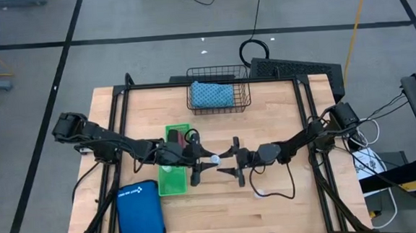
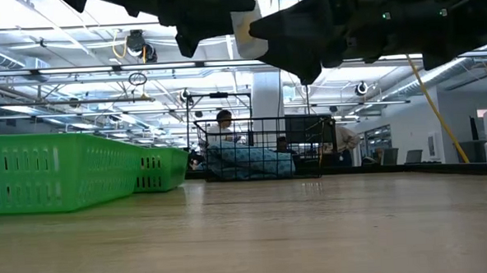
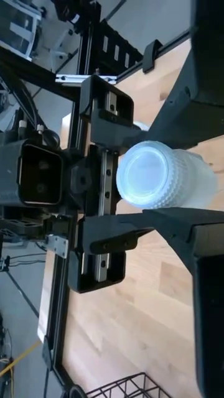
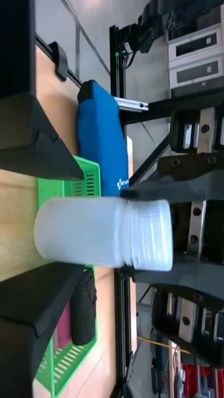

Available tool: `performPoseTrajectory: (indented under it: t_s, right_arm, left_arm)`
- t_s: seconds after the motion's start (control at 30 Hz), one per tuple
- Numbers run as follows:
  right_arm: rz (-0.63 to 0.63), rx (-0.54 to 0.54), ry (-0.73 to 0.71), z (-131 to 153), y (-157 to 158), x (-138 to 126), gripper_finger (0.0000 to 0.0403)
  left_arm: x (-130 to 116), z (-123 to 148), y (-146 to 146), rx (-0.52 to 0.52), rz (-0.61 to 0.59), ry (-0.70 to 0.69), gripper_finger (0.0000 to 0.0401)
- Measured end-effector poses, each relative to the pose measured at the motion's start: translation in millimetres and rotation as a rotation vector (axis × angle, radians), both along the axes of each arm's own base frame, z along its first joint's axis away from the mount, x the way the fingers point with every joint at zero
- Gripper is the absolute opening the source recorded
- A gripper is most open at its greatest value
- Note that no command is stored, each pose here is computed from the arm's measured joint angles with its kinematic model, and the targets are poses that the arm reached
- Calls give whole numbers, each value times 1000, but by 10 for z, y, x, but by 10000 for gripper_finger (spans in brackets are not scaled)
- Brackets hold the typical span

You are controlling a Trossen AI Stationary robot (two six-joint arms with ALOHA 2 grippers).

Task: Pick & Place Medicine items
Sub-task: Put the bottom white pill bottle into the bottom green bin

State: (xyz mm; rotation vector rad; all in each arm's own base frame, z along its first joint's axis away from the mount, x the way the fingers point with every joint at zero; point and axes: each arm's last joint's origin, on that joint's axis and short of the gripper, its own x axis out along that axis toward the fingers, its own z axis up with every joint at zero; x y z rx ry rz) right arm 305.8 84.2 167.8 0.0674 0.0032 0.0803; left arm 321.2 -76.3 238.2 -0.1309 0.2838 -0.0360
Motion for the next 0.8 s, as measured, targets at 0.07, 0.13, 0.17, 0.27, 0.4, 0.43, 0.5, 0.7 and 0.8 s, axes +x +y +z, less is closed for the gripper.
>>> performPoseTrajectory:
  t_s: [0.07,0.13,0.17,0.27,0.4,0.43,0.5,0.7,0.8]
  right_arm:
    - [-1,1,-5,5,0,0,191]
    - [-4,1,-5,5,-2,0,168]
    - [-5,1,-5,5,-2,0,157]
    - [-5,1,-5,4,-3,0,127]
    - [-5,1,-4,3,-3,0,121]
    - [-4,0,1,-1,-2,0,121]
    - [-2,3,19,-19,-2,0,122]
    - [-3,-14,63,-64,-6,-1,123]
    - [-9,-16,71,-69,-21,2,122]
  left_arm:
    - [0,1,0,-1,0,0,135]
    - [0,1,-3,-4,-1,-1,135]
    - [-1,1,-4,-4,-2,-1,135]
    - [0,1,-3,-4,-2,-1,135]
    - [-1,0,-3,-16,2,1,135]
    - [-1,-2,-3,-27,5,4,135]
    - [1,2,-4,-67,17,34,138]
    - [1,420,3,-31,31,330,273]
    - [58,657,22,-4,44,459,327]
